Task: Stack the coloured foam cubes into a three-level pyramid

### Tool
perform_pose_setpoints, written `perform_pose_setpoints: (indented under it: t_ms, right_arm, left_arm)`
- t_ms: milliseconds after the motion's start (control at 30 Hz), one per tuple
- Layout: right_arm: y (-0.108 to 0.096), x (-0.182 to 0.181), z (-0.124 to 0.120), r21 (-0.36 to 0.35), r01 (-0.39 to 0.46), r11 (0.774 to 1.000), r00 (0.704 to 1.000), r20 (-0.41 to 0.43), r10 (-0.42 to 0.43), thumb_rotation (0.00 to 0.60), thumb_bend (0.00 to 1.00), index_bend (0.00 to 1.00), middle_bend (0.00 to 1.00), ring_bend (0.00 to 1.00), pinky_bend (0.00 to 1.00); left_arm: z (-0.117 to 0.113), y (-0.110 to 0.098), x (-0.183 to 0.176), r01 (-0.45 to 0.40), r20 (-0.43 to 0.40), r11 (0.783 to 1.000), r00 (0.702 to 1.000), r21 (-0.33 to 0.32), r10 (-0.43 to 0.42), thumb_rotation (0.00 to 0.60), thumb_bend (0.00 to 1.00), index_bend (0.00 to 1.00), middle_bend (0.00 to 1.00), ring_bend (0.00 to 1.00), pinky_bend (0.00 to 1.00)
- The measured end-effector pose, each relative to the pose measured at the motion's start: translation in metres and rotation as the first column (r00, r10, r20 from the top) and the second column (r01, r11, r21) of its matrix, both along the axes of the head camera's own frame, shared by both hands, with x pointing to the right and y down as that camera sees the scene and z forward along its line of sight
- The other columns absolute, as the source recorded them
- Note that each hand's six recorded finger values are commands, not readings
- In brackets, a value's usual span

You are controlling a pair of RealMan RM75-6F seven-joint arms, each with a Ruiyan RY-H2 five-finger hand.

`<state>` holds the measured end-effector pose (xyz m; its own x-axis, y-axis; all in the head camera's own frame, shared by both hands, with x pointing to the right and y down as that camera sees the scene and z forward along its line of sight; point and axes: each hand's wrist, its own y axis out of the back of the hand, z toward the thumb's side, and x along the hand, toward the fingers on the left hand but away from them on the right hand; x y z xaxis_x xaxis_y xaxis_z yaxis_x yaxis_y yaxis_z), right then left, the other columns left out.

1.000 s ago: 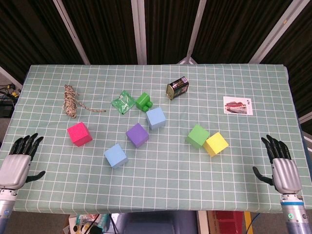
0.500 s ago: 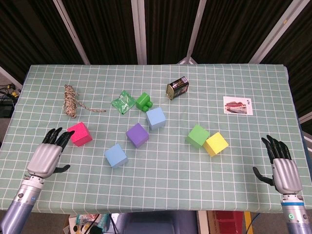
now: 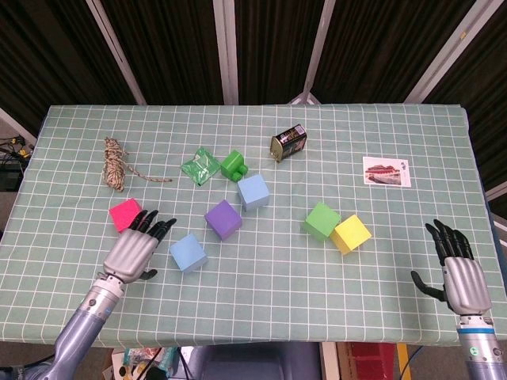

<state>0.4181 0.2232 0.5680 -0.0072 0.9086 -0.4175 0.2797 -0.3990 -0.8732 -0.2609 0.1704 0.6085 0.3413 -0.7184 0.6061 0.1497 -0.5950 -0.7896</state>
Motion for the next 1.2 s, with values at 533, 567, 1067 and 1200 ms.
perform_pose_setpoints:
  t_ms: [533, 567, 1067, 1200]
  right_arm:
    - [-0.001, 0.002, 0.000, -0.007, -0.023, 1.000, 1.000, 0.018, 0.023, 0.600, 0.31, 0.00, 0.00, 0.00, 0.00]
    - [-0.001, 0.003, 0.000, -0.007, -0.024, 1.000, 1.000, 0.018, 0.024, 0.600, 0.31, 0.00, 0.00, 0.00, 0.00]
    - [-0.002, 0.003, 0.002, -0.010, -0.034, 0.999, 0.999, 0.025, 0.034, 0.600, 0.31, 0.00, 0.00, 0.00, 0.00]
    - [-0.002, 0.002, 0.002, -0.009, -0.033, 0.999, 0.999, 0.024, 0.033, 0.600, 0.31, 0.00, 0.00, 0.00, 0.00]
  left_arm:
    - [0.020, -0.004, 0.058, -0.222, -0.003, 0.973, 0.975, -0.055, 0.223, 0.600, 0.33, 0.01, 0.14, 0.00, 0.00]
    - [0.022, -0.004, 0.059, -0.227, -0.001, 0.972, 0.974, -0.058, 0.227, 0.600, 0.33, 0.01, 0.14, 0.00, 0.00]
    - [0.015, -0.020, 0.062, -0.245, 0.003, 0.966, 0.969, -0.082, 0.246, 0.600, 0.26, 0.00, 0.10, 0.00, 0.00]
    - [0.006, -0.026, 0.062, -0.238, -0.012, 0.969, 0.971, -0.063, 0.237, 0.600, 0.23, 0.00, 0.10, 0.00, 0.00]
